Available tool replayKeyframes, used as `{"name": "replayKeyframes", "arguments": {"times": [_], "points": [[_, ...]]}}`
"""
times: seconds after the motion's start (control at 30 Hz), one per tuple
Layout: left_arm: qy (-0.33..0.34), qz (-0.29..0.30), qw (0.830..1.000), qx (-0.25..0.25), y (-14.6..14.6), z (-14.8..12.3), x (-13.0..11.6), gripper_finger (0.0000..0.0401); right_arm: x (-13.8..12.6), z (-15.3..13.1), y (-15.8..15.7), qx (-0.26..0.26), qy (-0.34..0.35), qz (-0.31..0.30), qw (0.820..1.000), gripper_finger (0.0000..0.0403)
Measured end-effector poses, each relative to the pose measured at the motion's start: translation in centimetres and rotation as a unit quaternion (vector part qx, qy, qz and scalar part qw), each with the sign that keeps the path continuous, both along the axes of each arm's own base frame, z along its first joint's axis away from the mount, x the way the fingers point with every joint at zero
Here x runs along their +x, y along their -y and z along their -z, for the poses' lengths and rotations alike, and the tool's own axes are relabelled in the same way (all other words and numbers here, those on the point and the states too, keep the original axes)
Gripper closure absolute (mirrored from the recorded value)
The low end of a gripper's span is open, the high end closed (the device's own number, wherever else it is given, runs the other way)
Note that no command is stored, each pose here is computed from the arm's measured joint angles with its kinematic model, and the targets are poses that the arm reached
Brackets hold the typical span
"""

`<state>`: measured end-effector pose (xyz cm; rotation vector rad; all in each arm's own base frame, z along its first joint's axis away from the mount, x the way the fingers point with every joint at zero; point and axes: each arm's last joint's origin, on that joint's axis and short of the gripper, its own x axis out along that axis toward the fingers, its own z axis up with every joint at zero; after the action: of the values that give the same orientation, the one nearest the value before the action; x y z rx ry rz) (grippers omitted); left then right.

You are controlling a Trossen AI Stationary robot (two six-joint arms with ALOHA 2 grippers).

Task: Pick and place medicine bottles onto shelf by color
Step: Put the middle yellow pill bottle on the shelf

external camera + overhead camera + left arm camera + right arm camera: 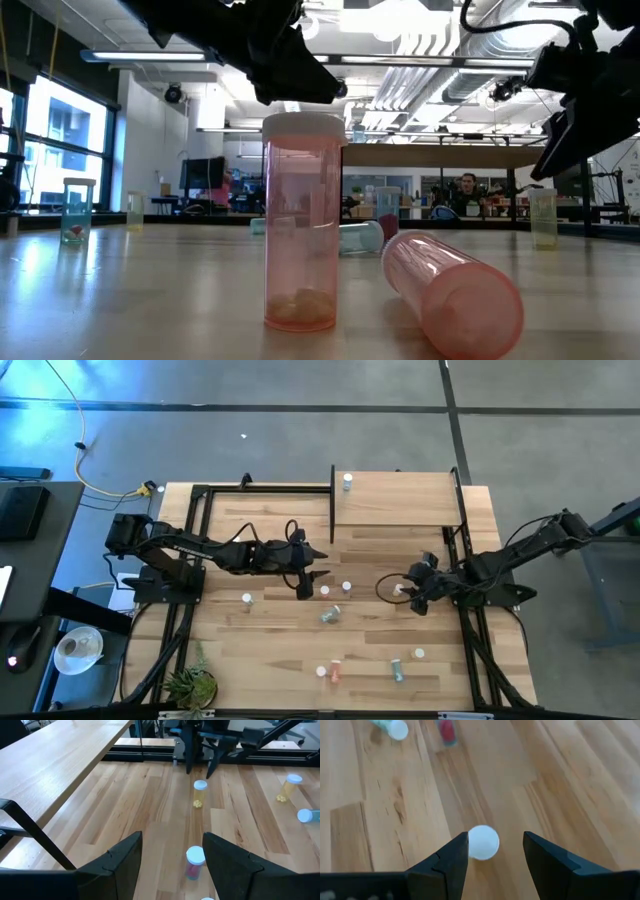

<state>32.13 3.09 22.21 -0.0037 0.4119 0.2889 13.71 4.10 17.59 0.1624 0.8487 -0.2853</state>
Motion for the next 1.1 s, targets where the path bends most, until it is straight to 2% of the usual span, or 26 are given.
{"name": "replayKeyframes", "arguments": {"times": [0.4, 1.1], "points": [[0.0, -0.001, 1.0, -0.001, 0.0, 0.0, 0.0, 0.0201, 0.5, 0.3, -0.3, 0.015, -0.007, -0.006, 1.0, 0.0221], [0.0, -0.002, 1.0, 0.0, 0.0, 0.0, 0.0, 0.0201, 2.1, 2.0, -0.9, -0.004, -0.036, -0.003, 0.999, 0.0221]]}}
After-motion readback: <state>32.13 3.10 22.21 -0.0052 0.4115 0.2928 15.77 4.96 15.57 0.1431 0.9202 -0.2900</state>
